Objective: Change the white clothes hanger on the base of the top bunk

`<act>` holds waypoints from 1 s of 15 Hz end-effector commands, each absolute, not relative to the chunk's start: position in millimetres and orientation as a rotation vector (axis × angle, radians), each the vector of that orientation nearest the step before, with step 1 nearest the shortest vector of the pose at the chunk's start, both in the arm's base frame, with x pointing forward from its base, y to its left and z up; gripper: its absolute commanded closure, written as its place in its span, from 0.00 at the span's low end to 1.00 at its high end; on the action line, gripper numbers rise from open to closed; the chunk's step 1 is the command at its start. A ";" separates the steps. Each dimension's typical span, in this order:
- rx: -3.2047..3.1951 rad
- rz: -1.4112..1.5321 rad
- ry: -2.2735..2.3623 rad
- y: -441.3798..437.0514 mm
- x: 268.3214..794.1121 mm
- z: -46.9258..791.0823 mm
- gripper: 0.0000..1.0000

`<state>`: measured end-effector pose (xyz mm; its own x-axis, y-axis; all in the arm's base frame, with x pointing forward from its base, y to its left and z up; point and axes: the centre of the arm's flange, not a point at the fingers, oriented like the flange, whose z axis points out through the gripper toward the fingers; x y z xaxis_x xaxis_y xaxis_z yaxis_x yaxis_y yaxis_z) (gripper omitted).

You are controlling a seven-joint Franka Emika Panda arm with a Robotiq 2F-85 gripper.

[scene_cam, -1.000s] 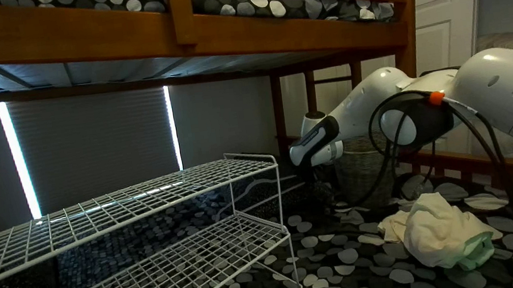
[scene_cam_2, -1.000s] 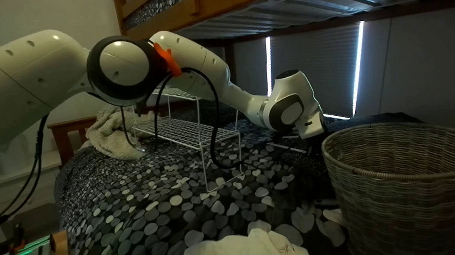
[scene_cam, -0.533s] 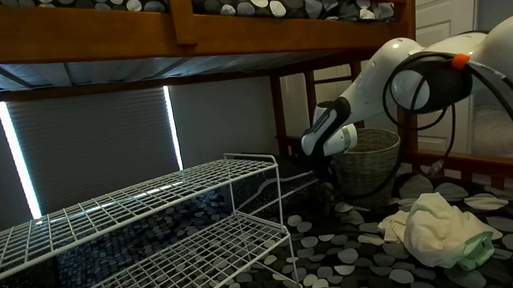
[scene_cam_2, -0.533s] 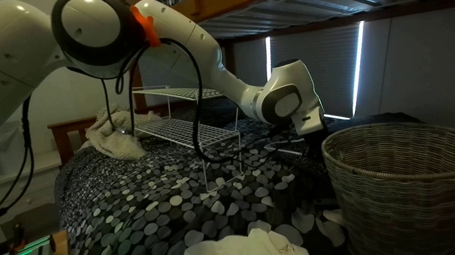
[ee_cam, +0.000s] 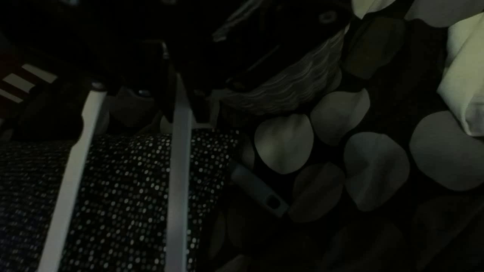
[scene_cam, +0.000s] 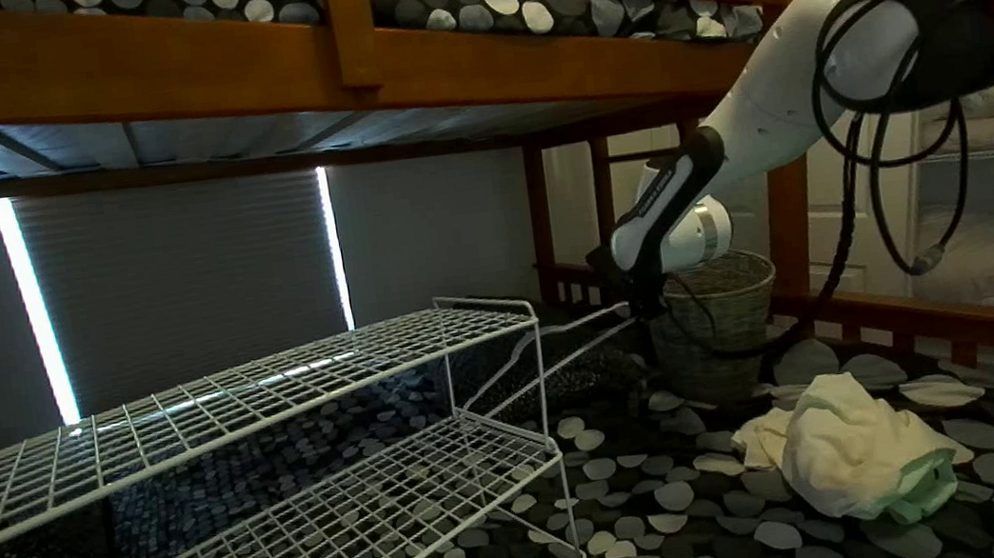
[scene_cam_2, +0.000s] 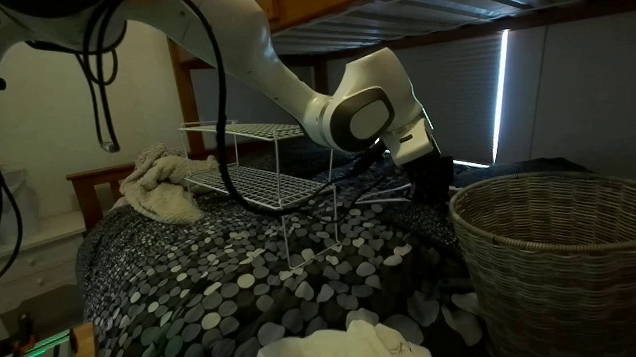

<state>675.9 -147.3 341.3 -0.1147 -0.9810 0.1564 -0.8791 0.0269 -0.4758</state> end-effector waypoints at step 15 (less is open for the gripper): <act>-1.859 -1.157 1.826 -186.6 503.2 475.0 0.97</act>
